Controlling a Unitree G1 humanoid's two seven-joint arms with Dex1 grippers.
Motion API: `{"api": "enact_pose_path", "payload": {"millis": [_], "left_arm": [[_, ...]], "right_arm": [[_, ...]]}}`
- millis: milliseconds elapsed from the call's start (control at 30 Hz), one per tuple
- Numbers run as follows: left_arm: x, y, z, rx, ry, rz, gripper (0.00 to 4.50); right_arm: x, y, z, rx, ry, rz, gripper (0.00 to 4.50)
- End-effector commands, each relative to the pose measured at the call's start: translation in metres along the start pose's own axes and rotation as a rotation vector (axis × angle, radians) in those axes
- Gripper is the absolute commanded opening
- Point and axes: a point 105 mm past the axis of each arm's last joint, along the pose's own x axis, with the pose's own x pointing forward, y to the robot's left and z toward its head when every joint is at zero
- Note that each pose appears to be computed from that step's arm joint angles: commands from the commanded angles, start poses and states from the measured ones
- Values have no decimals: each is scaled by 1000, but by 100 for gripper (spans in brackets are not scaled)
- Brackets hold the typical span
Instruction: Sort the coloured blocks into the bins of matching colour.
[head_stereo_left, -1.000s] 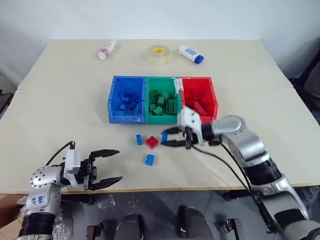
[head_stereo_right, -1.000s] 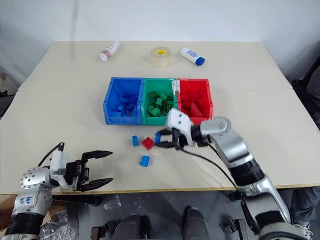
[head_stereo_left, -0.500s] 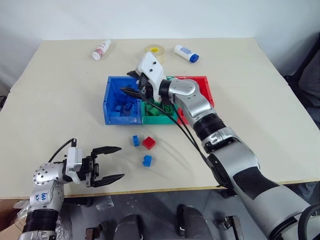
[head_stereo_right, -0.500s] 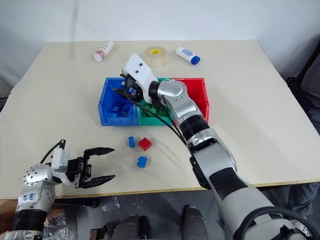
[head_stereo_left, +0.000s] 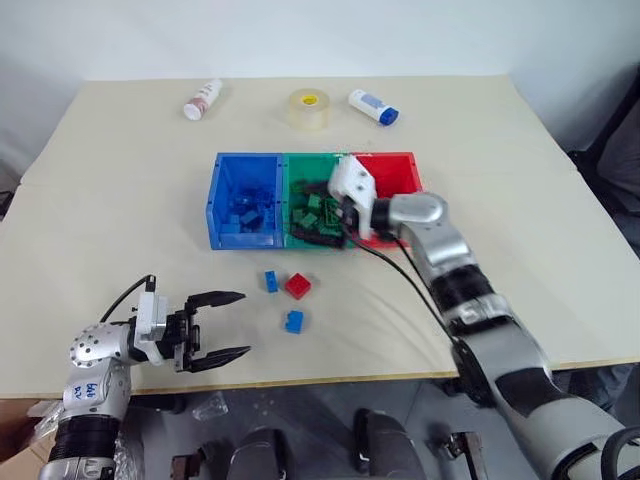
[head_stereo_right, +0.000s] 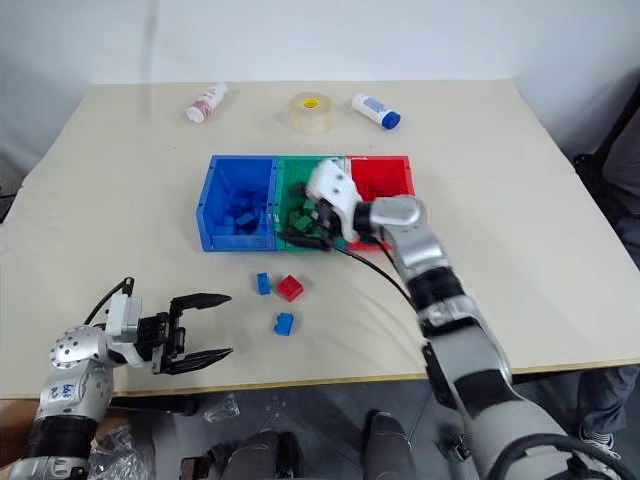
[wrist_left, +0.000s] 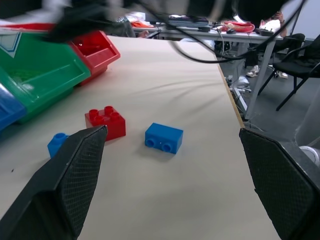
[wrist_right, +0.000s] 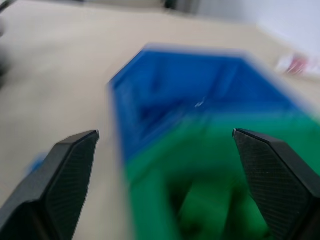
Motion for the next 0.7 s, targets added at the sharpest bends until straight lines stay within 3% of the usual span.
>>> {"api": "enact_pose_path", "payload": {"millis": [33,233,367,500,700], "left_arm": [[-2,2,3,16,0,-9,450],[-9,4,1,7,12,-16,450],[-14,5,1,2,23,-19,450],[-16,7,2,3,30,-19,450],[-12,8,4,9,29,-24,450]], "right_arm": [[-29,21,17,-31,-25,74,447],[-105,58,-12,86,168,66,447],[-130,68,-19,127,251,30,447],[-128,74,-20,139,290,43,447],[-87,86,-24,135,288,118,447]]}}
